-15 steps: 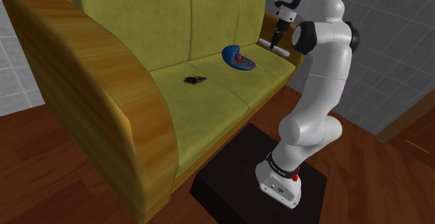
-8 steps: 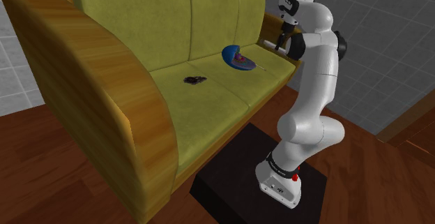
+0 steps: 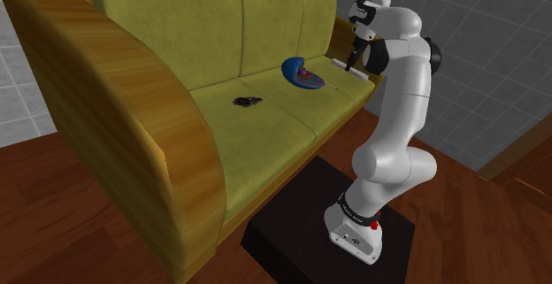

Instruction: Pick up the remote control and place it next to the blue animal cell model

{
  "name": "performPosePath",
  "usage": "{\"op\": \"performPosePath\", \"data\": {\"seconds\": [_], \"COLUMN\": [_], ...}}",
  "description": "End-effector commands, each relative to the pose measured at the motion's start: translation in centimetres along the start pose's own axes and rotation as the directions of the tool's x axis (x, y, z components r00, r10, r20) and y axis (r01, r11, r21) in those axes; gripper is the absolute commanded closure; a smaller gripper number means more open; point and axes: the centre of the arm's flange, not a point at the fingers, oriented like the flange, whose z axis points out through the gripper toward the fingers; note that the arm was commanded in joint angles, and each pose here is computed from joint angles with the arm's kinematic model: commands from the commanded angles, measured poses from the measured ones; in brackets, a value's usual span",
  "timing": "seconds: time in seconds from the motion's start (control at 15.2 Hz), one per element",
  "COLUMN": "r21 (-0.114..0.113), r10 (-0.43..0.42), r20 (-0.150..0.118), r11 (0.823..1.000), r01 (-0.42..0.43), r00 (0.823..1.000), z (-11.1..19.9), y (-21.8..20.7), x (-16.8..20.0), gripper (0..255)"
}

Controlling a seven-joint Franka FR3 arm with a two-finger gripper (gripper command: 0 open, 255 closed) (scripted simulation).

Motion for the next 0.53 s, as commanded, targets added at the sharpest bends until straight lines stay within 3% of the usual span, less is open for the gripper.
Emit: {"op": "performPosePath", "data": {"seconds": [0.0, 0.46], "r21": [-0.001, -0.001], "r10": [0.000, 0.000], "r20": [0.000, 0.000], "r11": [1.000, 1.000], "r01": [0.000, 0.000], "r00": [1.000, 1.000], "z": [1.0, 4.7], "y": [-0.1, -0.1], "x": [-0.1, 0.0], "gripper": [255, 255]}}
